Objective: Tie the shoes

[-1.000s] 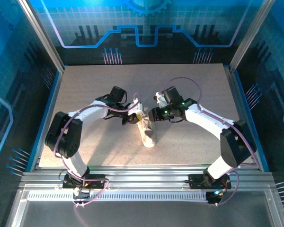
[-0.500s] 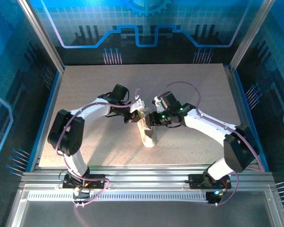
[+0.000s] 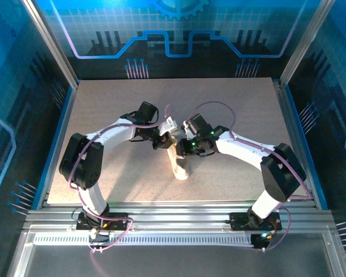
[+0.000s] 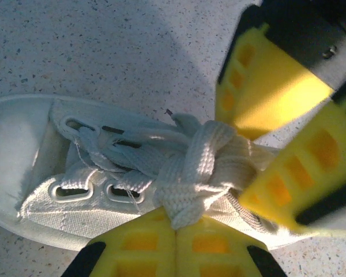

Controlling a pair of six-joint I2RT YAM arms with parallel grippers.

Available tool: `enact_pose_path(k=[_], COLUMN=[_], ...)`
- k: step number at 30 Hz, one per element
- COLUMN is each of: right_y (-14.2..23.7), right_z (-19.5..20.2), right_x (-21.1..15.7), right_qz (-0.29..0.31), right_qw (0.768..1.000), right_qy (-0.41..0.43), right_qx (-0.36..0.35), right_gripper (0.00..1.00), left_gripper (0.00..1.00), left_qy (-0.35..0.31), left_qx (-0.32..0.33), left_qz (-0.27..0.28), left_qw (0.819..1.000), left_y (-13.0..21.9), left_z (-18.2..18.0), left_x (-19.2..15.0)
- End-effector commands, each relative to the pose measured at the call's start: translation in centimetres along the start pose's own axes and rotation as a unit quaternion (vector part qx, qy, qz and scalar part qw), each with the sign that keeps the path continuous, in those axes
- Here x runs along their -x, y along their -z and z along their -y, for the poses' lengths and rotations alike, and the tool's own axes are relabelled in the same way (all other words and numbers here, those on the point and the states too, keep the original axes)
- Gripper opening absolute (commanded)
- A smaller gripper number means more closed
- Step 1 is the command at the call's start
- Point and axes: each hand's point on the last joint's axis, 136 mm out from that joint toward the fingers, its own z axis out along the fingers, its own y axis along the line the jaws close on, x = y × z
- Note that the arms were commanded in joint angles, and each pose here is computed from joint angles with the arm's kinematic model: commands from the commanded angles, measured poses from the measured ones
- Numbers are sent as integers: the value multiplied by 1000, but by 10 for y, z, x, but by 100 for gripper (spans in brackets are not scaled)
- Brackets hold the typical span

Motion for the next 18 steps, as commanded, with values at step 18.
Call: enact_pose_path(k=[18], right_y=[14], right_z=[16], right_x=[-1], right_qz=[-23], right_qw=[999], right_qy=[44], right_qx=[15], right_gripper=[0], left_gripper=[0], left_qy=[-8], left_qx=[-3], left_qz=[-56], left_qw=[998], left_y=[-2], left_z=[1], left_x=[-20])
